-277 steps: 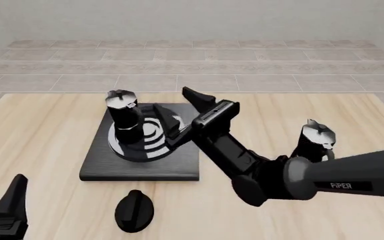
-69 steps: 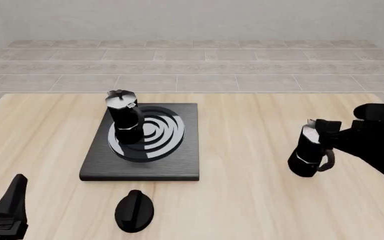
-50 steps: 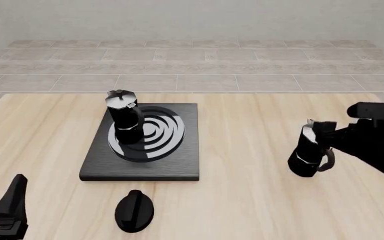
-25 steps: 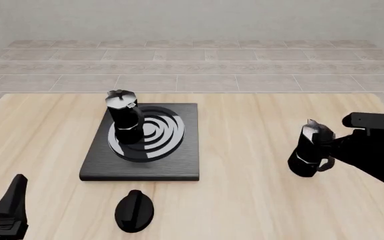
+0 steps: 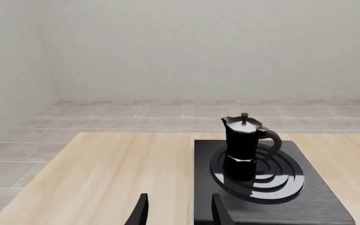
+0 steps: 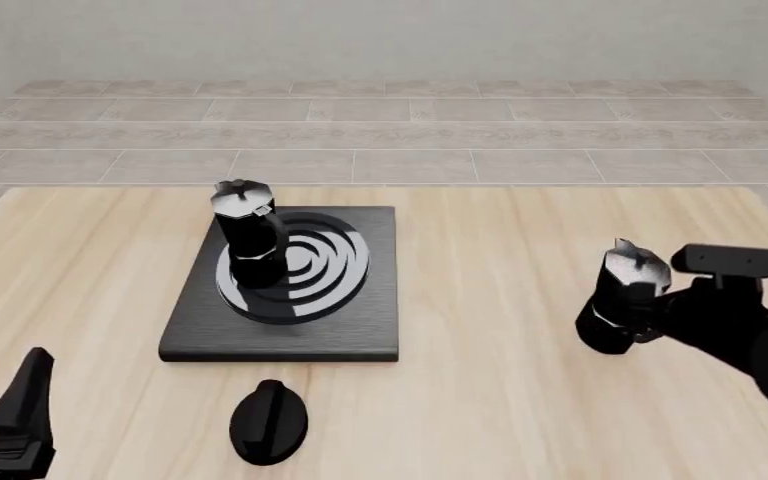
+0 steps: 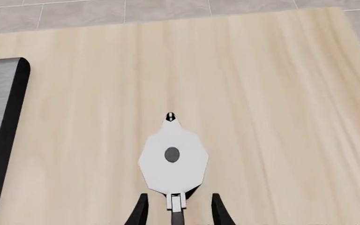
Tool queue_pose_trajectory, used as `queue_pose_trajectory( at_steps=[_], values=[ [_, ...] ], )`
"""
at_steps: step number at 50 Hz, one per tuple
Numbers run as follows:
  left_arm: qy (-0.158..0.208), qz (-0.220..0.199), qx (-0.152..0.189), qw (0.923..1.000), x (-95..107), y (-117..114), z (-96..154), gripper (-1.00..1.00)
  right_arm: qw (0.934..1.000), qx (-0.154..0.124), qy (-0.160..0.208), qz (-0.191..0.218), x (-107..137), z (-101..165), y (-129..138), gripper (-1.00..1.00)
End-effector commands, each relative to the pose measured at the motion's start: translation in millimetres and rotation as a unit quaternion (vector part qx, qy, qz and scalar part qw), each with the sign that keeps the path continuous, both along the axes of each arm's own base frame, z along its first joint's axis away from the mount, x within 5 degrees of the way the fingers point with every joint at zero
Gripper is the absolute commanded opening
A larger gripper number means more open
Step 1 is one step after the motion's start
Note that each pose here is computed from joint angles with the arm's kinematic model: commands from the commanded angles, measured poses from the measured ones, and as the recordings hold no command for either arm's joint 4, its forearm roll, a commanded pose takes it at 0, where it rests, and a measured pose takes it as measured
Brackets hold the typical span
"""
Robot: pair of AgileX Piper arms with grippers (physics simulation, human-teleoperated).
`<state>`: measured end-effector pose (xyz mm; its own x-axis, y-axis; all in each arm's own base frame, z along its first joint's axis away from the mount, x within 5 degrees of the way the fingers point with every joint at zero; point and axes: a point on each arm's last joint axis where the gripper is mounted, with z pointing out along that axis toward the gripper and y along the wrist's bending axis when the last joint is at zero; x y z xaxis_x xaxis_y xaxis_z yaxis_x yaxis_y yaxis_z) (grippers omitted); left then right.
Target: Put both moka pots on the stove.
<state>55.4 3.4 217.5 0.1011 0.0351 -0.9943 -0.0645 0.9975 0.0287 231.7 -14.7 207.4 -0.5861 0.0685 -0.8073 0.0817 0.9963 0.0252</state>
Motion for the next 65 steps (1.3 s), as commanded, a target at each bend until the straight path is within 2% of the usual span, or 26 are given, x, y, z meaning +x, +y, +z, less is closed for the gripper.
queue_pose_trajectory(
  at_steps=[1,19,20,22,23,26,32,39,45,50,57,65],
  values=[
    [0.0,0.001,0.0,1.0,-0.1,0.1,0.7,1.0,0.9999,0.001,0.013,-0.001,3.2,-12.8,-0.7,1.0],
    [-0.001,0.002,0.0,1.0,0.1,0.2,-0.6,1.0,0.9995,0.005,0.031,0.001,6.2,-30.0,1.1,1.0],
    [-0.001,0.002,0.0,1.0,0.1,0.2,-0.6,1.0,0.9997,-0.008,0.021,0.002,4.3,-26.1,-2.7,-1.0],
    [-0.001,0.002,0.0,1.0,0.0,0.2,-0.3,1.0,0.9997,-0.005,0.023,0.01,3.5,-25.9,2.2,-1.0],
    [0.0,0.002,0.0,1.0,0.1,0.2,-0.4,1.0,0.9997,-0.018,0.015,0.012,1.7,-23.0,-1.1,-1.0],
    [0.0,0.002,0.0,1.0,0.1,0.2,-0.8,1.0,0.9995,-0.025,0.005,0.02,-1.0,-19.5,0.6,-1.0],
    [0.0,0.002,0.001,1.0,0.2,0.2,-1.0,1.0,0.9989,-0.027,0.001,0.037,-4.0,-20.2,8.4,-1.0],
    [0.0,0.002,0.002,1.0,0.2,0.2,-0.9,1.0,0.9967,-0.048,-0.03,0.057,-9.3,-9.6,11.8,-1.0],
    [0.001,0.001,0.003,1.0,0.1,0.1,-0.7,1.0,0.9952,-0.055,-0.049,0.064,-12.2,2.8,13.5,-1.0],
    [0.001,0.001,0.003,1.0,0.1,0.1,-0.8,1.0,0.9915,-0.071,-0.084,0.07,-18.7,22.6,13.5,-1.0],
    [0.001,0.001,0.004,1.0,0.1,0.1,-0.6,1.0,0.9872,-0.082,-0.11,0.081,-26.5,36.1,16.8,-1.0],
    [0.001,0.001,0.005,1.0,0.1,0.0,-0.7,1.0,0.9836,-0.077,-0.131,0.097,-28.4,49.5,24.6,-1.0]
  ],
)
